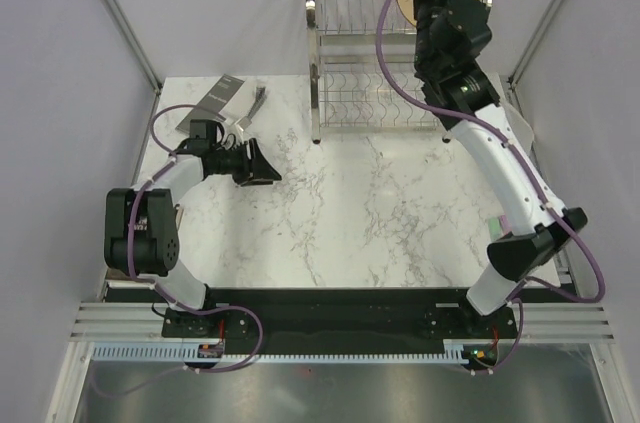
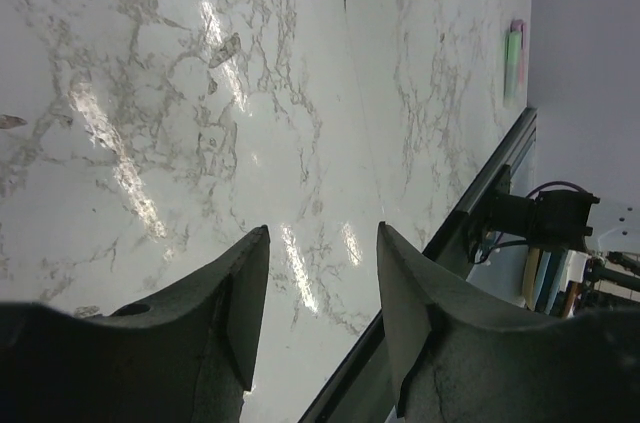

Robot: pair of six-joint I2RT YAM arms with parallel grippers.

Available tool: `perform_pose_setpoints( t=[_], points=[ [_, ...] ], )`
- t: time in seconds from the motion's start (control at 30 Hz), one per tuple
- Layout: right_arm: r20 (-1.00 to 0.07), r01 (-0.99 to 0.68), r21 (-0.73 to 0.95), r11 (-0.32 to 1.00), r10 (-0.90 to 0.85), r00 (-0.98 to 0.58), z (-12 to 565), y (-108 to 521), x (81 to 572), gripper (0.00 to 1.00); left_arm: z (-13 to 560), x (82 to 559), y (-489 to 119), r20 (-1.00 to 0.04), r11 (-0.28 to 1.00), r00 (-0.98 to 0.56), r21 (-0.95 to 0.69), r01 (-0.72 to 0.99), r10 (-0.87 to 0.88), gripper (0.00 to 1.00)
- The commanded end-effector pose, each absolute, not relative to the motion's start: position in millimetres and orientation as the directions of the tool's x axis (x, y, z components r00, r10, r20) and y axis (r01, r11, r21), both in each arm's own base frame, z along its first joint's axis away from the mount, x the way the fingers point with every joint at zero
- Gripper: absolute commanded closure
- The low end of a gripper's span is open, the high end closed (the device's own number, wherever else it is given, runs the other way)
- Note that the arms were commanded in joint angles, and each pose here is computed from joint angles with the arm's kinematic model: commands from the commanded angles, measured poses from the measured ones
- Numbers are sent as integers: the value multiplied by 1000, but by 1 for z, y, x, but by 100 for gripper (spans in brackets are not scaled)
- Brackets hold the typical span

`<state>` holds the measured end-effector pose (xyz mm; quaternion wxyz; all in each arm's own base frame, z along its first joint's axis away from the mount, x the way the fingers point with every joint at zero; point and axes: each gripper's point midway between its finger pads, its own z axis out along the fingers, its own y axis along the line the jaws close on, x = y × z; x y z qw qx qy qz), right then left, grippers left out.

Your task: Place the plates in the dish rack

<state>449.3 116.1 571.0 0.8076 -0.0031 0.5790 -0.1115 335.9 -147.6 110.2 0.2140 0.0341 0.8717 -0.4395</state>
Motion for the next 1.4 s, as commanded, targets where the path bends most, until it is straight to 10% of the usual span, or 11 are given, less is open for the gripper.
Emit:
perform_pose_setpoints(
  t=[0.0, 0.73, 1.37],
  points=[
    [-839, 390, 148, 909, -93, 536, 660, 69, 408, 100, 125, 338, -155, -474, 606, -872, -732, 312, -124, 46],
    [-937, 477, -109, 872, -250, 243, 585, 92, 478, 100, 182, 314, -163, -633, 574, -744, -698, 428, -215, 45],
    [-896, 499, -30, 866, -245, 371, 625, 78, 469, 100, 171, 310, -164, -607, 562, -762, -720, 407, -226, 44]
  ],
)
